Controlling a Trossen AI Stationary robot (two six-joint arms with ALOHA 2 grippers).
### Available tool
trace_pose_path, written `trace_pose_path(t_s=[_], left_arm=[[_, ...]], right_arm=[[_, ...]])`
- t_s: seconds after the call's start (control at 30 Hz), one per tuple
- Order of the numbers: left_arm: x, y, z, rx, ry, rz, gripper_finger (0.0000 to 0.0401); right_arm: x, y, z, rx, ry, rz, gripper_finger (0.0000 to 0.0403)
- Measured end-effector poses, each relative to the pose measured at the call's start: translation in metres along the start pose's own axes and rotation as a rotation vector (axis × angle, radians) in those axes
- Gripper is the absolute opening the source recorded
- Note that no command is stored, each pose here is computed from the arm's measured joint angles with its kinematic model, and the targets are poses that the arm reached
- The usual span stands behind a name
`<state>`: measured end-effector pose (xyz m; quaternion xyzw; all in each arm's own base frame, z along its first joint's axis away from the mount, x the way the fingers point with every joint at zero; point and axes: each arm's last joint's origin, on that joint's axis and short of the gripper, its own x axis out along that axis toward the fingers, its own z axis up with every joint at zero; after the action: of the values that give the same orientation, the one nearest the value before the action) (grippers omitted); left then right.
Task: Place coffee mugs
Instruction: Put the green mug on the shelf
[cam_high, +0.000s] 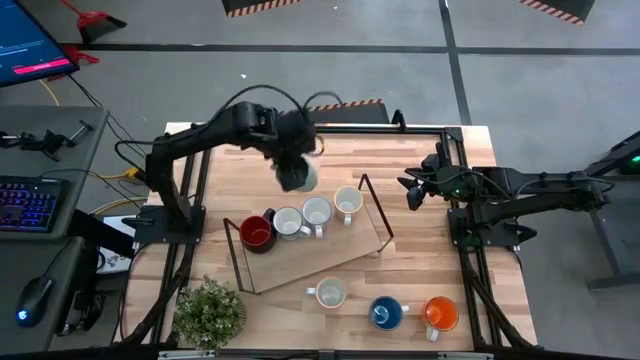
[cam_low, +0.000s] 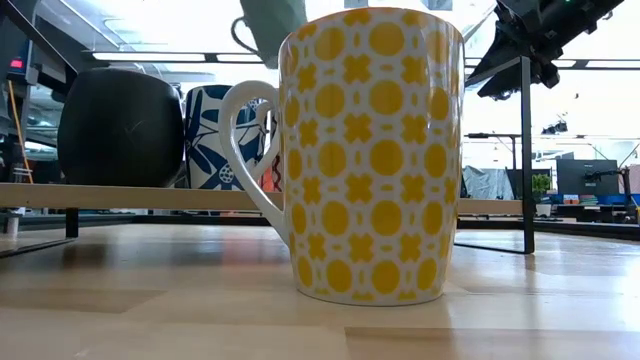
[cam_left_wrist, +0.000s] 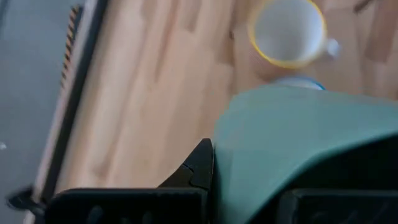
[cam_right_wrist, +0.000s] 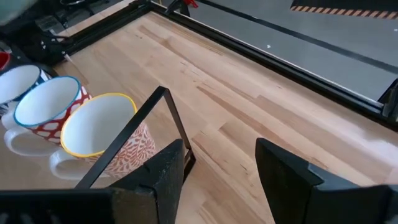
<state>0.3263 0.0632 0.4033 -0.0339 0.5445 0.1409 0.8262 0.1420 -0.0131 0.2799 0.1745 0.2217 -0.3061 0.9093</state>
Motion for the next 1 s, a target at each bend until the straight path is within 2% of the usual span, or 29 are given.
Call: trace_pose_path(t_s=[0.1,0.2,0.43,0.63,0.8,1.0], left_arm=[[-0.006,-0.019,-0.008,-0.03,0.049,-0.02,0.0009],[-0.012,-0.04,-0.014,-0.107,0.071,-0.036,0.0009],[-0.02,-0.093,-0.027,-0.373,0.087,-0.054,0.0009],[-0.017,-0.138,-0.045,-0.558,0.126,-0.039,0.0009],[0.005,-0.172,-0.06,-0.581,0.191,0.001,0.0009],[0.035,-0.201,-0.068,-0.567,0.257,0.064,0.0009]], right_arm=[[0.0,0.0,0.0,-0.03,0.0,0.0,0.0178],[0.0,0.0,0.0,-0.052,-0.001,0.001,0.0178],[0.0,0.001,0.0,-0.057,0.008,0.018,0.0178],[0.0,0.003,-0.001,-0.056,0.052,0.094,0.0178],[-0.001,0.005,-0.003,-0.049,0.095,0.168,0.0178],[0.0,0.006,-0.003,0.002,0.113,0.179,0.0178]])
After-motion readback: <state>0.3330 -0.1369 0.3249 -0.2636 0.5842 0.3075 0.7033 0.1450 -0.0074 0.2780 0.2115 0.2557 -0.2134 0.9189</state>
